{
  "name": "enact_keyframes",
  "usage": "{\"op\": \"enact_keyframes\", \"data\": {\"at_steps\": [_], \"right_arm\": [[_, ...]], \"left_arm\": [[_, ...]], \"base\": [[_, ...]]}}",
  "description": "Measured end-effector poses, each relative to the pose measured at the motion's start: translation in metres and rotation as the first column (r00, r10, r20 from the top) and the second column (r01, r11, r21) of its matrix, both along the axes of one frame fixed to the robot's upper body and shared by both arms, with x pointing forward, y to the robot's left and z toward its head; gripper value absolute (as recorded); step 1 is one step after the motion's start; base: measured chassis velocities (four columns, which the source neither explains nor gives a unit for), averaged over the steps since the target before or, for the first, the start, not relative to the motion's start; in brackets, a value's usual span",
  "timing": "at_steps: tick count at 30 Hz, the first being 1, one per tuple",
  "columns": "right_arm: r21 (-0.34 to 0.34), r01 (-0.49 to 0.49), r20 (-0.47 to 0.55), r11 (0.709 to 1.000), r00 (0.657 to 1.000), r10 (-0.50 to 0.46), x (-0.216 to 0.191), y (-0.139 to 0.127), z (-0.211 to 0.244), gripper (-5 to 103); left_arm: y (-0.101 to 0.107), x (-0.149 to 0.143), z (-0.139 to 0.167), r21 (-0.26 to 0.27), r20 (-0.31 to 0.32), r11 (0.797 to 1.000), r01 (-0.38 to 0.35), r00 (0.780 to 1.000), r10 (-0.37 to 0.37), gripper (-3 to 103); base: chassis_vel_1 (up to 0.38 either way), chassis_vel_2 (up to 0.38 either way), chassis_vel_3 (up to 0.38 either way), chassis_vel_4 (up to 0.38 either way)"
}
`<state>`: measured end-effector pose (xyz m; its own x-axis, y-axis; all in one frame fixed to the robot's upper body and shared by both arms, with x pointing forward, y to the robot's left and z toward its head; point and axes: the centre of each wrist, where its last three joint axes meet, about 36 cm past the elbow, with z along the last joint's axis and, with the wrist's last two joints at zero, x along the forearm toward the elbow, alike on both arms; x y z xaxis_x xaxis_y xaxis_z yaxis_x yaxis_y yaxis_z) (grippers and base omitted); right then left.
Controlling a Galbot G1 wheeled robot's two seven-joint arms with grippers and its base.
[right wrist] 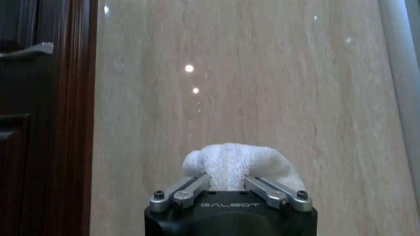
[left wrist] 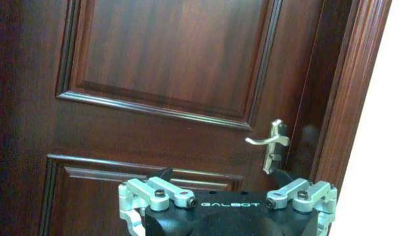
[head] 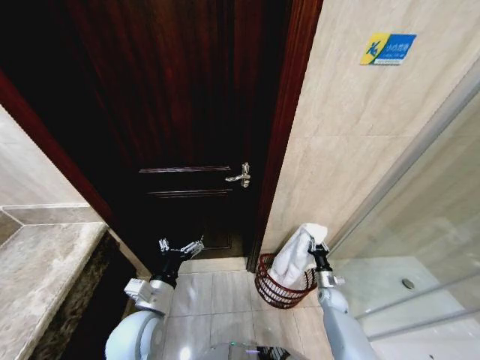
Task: Discard the used towel into the hamper.
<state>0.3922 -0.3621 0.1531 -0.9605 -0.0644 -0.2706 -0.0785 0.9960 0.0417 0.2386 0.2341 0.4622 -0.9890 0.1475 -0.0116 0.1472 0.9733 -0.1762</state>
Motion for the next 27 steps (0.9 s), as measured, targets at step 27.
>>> {"op": "enact_keyframes", "data": {"at_steps": [27], "right_arm": [[0.038, 0.025, -0.251, 0.999, 0.968, -0.015, -0.033, -0.002, -0.069, 5]], "left_arm": [[0.000, 0.000, 0.000, 0.000, 0.000, 1.000, 0.000, 1.000, 0.000, 100]], "base": [[0.000, 0.000, 0.000, 0.000]]}}
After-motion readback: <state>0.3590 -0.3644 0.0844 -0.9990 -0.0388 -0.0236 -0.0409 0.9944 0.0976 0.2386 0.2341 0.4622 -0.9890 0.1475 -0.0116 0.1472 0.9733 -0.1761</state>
